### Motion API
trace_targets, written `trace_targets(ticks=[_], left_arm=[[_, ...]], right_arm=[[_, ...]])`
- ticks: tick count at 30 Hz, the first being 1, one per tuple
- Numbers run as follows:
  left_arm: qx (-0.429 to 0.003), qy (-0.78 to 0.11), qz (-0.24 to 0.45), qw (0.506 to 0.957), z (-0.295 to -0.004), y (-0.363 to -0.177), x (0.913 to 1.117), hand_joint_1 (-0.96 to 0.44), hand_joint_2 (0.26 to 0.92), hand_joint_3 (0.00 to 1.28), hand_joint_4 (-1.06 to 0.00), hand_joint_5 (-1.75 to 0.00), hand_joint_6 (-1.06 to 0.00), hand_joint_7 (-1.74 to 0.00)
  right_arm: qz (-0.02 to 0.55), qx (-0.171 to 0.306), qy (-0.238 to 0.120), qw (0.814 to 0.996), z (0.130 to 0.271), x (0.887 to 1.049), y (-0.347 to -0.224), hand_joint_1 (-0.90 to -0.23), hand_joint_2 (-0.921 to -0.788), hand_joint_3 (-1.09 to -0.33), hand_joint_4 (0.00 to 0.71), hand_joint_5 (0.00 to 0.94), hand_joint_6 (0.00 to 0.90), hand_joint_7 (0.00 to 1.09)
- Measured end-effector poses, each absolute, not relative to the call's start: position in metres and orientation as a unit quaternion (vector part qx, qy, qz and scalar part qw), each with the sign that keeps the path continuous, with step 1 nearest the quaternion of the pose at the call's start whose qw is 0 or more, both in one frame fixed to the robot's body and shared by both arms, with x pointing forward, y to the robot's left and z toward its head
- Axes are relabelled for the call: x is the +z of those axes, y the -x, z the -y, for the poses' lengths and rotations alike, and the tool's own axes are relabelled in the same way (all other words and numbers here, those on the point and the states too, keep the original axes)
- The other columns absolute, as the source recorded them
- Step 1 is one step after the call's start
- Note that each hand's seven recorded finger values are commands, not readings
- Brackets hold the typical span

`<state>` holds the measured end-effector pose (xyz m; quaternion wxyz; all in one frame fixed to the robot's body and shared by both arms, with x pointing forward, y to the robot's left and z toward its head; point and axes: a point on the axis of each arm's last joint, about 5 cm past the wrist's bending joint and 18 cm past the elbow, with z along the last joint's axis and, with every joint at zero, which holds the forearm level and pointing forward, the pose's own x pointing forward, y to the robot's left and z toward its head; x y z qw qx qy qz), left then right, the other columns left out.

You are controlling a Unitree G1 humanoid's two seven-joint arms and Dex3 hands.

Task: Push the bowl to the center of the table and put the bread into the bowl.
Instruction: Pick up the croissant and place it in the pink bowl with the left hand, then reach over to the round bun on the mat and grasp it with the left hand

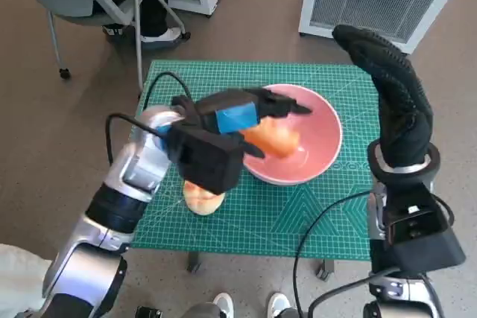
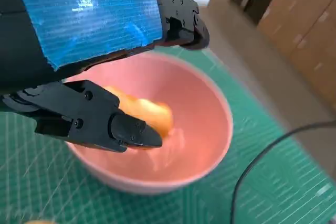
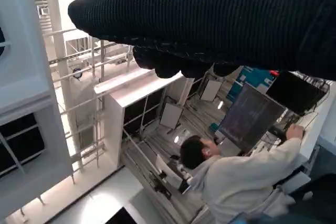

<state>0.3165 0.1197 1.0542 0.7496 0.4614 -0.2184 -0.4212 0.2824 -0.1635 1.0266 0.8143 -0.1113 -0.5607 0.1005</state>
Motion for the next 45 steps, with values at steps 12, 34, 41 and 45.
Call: trace_targets(ticks=[12,34,41,45], left_arm=[[-0.374,-0.428,0.321,0.757,-0.170,-0.290,1.060,-0.29,0.912,0.02,-0.19,-0.07,-0.30,-0.15],[-0.398,-0.466,0.228,0.757,-0.249,-0.248,1.035,-0.26,0.895,0.00,-0.28,-0.14,-0.21,-0.47],[-0.410,-0.477,0.190,0.754,-0.252,-0.248,1.026,-0.24,0.892,0.00,-0.27,-0.04,-0.24,-0.31],[-0.414,-0.485,0.165,0.752,-0.253,-0.249,1.016,-0.24,0.888,0.00,-0.27,-0.02,-0.25,-0.26]], right_arm=[[0.565,0.097,0.117,0.811,0.164,1.027,-0.281,-0.577,-0.921,-0.745,0.291,0.000,0.031,0.70],[0.563,0.096,0.123,0.811,0.168,1.027,-0.280,-0.582,-0.921,-0.747,0.290,0.000,0.030,0.69],[0.561,0.096,0.124,0.813,0.169,1.027,-0.281,-0.585,-0.921,-0.748,0.290,0.000,0.030,0.69],[0.558,0.097,0.124,0.815,0.169,1.027,-0.281,-0.587,-0.921,-0.748,0.290,0.000,0.030,0.69]])
